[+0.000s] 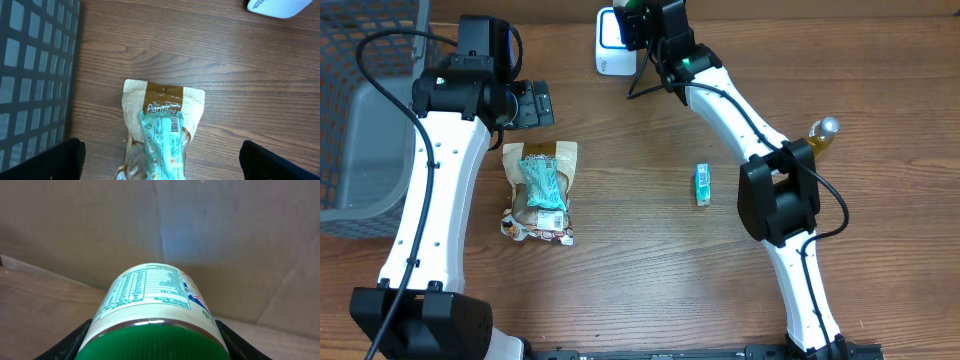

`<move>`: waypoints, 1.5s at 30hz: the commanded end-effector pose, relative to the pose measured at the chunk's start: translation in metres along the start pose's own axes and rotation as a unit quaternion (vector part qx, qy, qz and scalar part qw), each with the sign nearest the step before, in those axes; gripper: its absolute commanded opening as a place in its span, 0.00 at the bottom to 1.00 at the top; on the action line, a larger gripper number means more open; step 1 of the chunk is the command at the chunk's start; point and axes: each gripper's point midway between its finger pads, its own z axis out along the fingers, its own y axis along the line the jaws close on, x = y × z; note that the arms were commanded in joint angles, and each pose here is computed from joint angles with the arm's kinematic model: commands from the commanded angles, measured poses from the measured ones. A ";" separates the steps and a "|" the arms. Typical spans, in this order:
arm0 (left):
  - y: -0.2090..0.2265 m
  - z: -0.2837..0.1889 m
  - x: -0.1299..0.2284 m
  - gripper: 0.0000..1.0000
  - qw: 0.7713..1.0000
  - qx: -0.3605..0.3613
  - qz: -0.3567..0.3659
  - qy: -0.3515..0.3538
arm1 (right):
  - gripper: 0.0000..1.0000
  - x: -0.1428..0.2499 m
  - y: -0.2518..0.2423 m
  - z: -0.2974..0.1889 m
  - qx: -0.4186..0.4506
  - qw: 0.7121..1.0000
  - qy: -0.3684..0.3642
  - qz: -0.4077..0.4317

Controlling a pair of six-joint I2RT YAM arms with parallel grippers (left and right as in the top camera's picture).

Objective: Scan the item barcode
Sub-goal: 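Carry the jar to the scanner and hold its label before it, then move the jar right and set it down beside the Kleenex pack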

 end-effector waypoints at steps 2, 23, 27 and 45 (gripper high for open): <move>-0.002 -0.006 -0.007 1.00 1.000 0.000 0.011 -0.014 | 0.15 -0.013 0.000 0.006 0.006 0.999 -0.041 -0.021; -0.002 -0.006 -0.007 0.99 1.000 0.000 0.011 -0.014 | 0.20 0.029 -0.002 0.040 0.002 0.998 -0.051 -0.021; -0.002 -0.006 -0.007 1.00 1.000 0.000 0.011 -0.014 | 0.18 0.012 0.001 0.035 -0.002 0.997 -0.078 -0.018; -0.002 -0.006 -0.007 1.00 1.000 0.000 0.011 -0.014 | 0.14 -0.009 -0.034 -0.173 0.076 0.970 0.224 0.048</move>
